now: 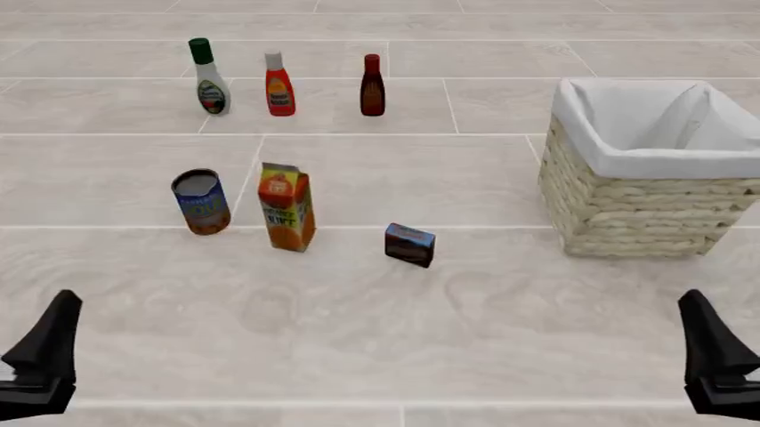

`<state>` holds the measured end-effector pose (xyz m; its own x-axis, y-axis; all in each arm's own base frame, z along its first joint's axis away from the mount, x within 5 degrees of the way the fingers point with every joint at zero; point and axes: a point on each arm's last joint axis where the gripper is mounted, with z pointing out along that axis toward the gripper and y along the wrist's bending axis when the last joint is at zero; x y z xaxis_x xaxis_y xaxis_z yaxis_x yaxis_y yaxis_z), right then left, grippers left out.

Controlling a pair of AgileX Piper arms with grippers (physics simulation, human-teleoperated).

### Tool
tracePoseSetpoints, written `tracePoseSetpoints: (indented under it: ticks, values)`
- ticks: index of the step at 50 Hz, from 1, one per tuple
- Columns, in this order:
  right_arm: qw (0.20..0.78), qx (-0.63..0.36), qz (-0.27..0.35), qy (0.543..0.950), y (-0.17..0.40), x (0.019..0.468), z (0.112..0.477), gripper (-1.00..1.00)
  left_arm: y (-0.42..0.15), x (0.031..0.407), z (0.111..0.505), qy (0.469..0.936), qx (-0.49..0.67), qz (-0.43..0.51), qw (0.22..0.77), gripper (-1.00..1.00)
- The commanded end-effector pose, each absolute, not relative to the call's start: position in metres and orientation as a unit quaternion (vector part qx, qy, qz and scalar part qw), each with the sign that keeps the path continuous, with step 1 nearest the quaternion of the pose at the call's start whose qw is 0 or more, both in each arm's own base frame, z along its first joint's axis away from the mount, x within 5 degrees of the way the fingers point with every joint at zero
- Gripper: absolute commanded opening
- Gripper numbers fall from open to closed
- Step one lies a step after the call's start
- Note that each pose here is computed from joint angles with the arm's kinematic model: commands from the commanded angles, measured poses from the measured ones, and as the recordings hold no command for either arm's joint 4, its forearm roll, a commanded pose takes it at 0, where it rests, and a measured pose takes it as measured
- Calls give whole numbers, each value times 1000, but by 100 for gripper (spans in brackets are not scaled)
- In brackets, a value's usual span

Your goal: Pick the chocolate pudding and place it in the basket.

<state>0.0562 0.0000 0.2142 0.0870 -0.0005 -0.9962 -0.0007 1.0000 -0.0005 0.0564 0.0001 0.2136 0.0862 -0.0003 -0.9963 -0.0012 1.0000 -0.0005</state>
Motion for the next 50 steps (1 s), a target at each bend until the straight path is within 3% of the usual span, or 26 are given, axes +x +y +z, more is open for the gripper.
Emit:
tracePoseSetpoints:
  ticks: [1, 9, 10, 11, 25, 30, 50]
  values:
    - [739, -3, 1, 674, 0, 55, 221, 100, 0, 56, 214, 676, 0, 0, 737, 100]
    - [738, -1, 5, 674, 0, 55, 218, 100, 0, 56, 214, 676, 0, 0, 737, 100]
    - [759, -8, -24, 650, -1, 55, 222, 100, 0, 56, 214, 676, 2, -2, 737, 100]
    - [738, 0, 6, 675, 0, 55, 219, 100, 0, 56, 214, 676, 0, 0, 737, 100]
    - [737, -4, 8, 676, 1, 55, 219, 100, 0, 56, 214, 677, 0, 0, 736, 100]
    - [737, -27, 7, 675, 3, 57, 234, 100, 0, 57, 214, 676, -2, 3, 736, 100]
    - [694, -97, 43, 713, 21, 106, 258, 100, 0, 56, 215, 675, -1, 4, 738, 100]
